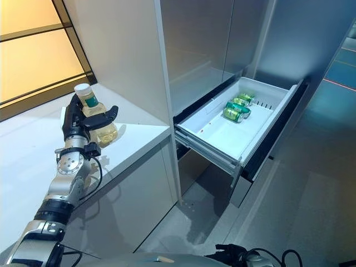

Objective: Put drinks into fridge and close the fridge

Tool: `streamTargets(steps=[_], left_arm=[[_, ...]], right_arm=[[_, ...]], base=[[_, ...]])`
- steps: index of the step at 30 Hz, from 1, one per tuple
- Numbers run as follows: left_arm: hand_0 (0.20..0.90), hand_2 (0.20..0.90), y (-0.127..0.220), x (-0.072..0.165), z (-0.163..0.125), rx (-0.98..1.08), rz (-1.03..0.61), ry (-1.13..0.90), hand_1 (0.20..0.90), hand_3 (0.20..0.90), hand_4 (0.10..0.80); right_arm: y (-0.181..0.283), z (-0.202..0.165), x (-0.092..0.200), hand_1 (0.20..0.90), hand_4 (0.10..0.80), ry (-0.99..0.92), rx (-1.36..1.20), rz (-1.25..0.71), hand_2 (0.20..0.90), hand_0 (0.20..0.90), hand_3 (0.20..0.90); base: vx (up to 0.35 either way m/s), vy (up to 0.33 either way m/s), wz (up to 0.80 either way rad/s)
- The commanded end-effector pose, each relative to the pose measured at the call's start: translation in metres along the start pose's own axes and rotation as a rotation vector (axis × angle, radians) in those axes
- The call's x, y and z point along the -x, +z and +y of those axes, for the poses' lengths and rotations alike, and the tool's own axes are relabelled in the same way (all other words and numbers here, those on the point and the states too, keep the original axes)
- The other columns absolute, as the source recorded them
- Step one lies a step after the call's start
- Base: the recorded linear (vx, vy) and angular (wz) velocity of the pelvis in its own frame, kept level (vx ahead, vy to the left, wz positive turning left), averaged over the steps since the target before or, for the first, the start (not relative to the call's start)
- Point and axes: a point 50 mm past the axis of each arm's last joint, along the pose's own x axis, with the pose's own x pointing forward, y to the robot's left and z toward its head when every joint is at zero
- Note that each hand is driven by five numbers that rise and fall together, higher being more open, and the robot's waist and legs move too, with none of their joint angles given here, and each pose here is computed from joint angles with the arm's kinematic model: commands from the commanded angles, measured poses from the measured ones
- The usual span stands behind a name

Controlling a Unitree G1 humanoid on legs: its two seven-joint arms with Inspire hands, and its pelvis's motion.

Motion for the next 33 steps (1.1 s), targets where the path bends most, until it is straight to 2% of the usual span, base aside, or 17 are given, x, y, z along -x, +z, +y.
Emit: streamTargets(steps=[1,5,6,7,8,9,22,24,28,30,33], left_arm=[[0.9,0.9,0.083,-0.04,-0.004,0.066,-0.34,0.019,0.9,0.9,0.8],[0.9,0.9,0.084,-0.044,-0.002,0.066,-0.339,0.034,0.9,0.9,0.8],[0.804,0.804,0.085,-0.045,-0.001,0.068,-0.341,0.034,0.804,0.787,0.687],[0.549,0.549,0.086,-0.046,0.0,0.077,-0.346,0.038,0.549,0.491,0.391],[0.331,0.331,0.087,-0.047,0.0,0.081,-0.353,0.04,0.331,0.236,0.136],[0.3,0.3,0.088,-0.047,0.001,0.082,-0.358,0.04,0.3,0.2,0.1],[0.3,0.3,0.102,-0.045,-0.002,-0.018,-0.442,-0.004,0.3,0.2,0.1],[0.3,0.3,0.111,-0.044,-0.004,0.03,-0.477,-0.03,0.3,0.2,0.1],[0.3,0.3,0.134,-0.032,-0.019,0.274,-0.555,-0.152,0.3,0.2,0.1],[0.3,0.3,0.155,-0.014,-0.034,0.418,-0.636,-0.258,0.3,0.2,0.1],[0.3,0.3,0.176,0.006,-0.044,0.474,-0.761,-0.339,0.3,0.2,0.1]], right_arm=[[-0.023,-0.011,0.005,0.9,0.8,-0.022,0.044,0.104,0.9,0.9,0.9],[-0.024,-0.012,0.005,0.9,0.8,-0.025,0.042,0.101,0.9,0.9,0.9],[-0.024,-0.012,0.005,0.9,0.8,-0.026,0.042,0.101,0.9,0.9,0.9],[-0.024,-0.012,0.005,0.9,0.8,-0.027,0.043,0.101,0.9,0.9,0.9],[-0.024,-0.012,0.005,0.9,0.8,-0.027,0.042,0.102,0.9,0.9,0.9],[-0.025,-0.012,0.005,0.9,0.8,-0.026,0.043,0.103,0.9,0.9,0.9],[-0.023,-0.011,0.005,0.9,0.8,-0.017,0.054,0.084,0.9,0.9,0.9],[-0.019,-0.011,0.005,0.9,0.8,-0.019,0.049,0.05,0.9,0.9,0.9],[0.006,-0.01,0.006,0.9,0.8,-0.01,0.04,-0.076,0.9,0.9,0.9],[0.041,-0.006,0.009,0.9,0.8,-0.029,0.077,-0.232,0.9,0.9,0.9],[0.069,0.003,0.01,0.9,0.8,-0.008,0.122,-0.371,0.9,0.9,0.9]], base=[[0.003,0.003,-0.05],[0.003,0.0,-0.05],[0.0,0.0,0.0],[0.0,0.0,0.0],[0.0,0.0,0.0],[0.0,0.0,0.0],[-0.008,-0.01,-0.01],[-0.043,-0.036,-0.03],[-0.052,-0.031,0.0],[-0.065,-0.026,0.03],[-0.048,-0.007,0.05]])
